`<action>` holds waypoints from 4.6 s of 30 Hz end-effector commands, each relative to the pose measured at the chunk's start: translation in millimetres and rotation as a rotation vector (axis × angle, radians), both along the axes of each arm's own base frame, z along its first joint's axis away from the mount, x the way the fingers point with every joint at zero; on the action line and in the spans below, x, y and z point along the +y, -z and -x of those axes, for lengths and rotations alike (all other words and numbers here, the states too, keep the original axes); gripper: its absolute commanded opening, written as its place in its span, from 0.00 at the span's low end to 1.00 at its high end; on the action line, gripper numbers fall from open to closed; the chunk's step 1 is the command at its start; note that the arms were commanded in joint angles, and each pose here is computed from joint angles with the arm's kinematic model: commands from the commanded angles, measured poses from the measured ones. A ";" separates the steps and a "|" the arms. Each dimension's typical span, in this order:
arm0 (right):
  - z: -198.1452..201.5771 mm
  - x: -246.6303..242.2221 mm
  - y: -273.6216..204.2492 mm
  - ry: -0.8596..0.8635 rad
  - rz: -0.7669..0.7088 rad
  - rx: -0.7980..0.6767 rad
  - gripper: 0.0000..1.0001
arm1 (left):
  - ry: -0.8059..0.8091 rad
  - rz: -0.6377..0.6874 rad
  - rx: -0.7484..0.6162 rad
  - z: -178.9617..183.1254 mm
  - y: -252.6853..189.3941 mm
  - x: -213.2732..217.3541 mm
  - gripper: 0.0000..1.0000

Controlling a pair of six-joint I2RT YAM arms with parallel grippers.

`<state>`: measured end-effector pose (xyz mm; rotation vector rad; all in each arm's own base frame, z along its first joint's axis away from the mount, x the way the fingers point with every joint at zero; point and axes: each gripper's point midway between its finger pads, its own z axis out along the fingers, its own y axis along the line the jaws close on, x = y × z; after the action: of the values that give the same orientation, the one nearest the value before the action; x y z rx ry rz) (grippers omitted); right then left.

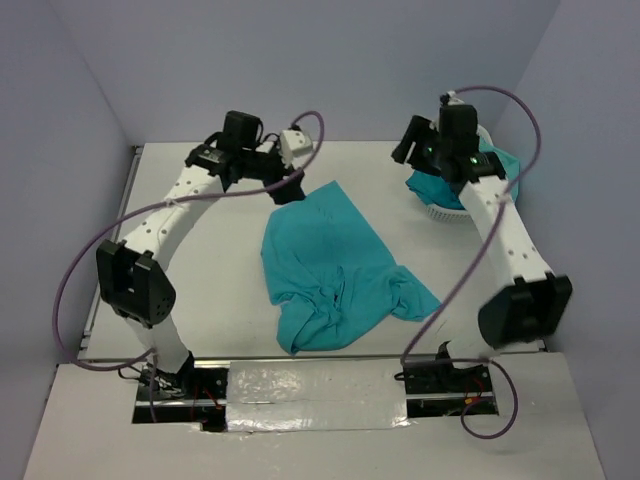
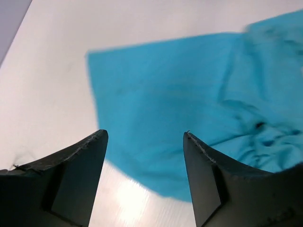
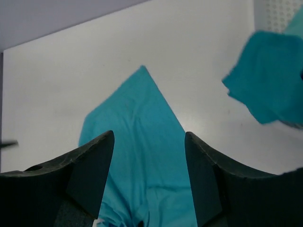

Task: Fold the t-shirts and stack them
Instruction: Flatten out the tshirt

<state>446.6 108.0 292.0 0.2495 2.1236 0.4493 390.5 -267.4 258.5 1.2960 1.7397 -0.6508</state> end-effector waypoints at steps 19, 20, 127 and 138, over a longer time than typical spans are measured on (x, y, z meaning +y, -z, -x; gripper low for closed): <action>191.8 0.9 280.1 0.062 -0.102 0.622 0.40 | -0.436 -0.370 0.508 -42.0 250.7 102.5 0.16; 184.9 4.2 281.4 0.040 -0.095 0.624 0.26 | -0.433 -0.370 0.497 -40.1 245.6 105.6 0.04; 68.5 91.4 133.1 0.282 -0.467 0.291 0.66 | -0.670 -0.267 -0.007 -94.0 33.1 230.2 0.40; 22.2 126.1 135.3 -0.356 -0.001 0.180 0.50 | -0.293 -0.444 0.299 79.7 123.7 182.7 0.45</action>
<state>418.3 216.8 166.4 0.2327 2.3041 0.6799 354.3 -96.5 152.3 1.1544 2.2932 -0.2671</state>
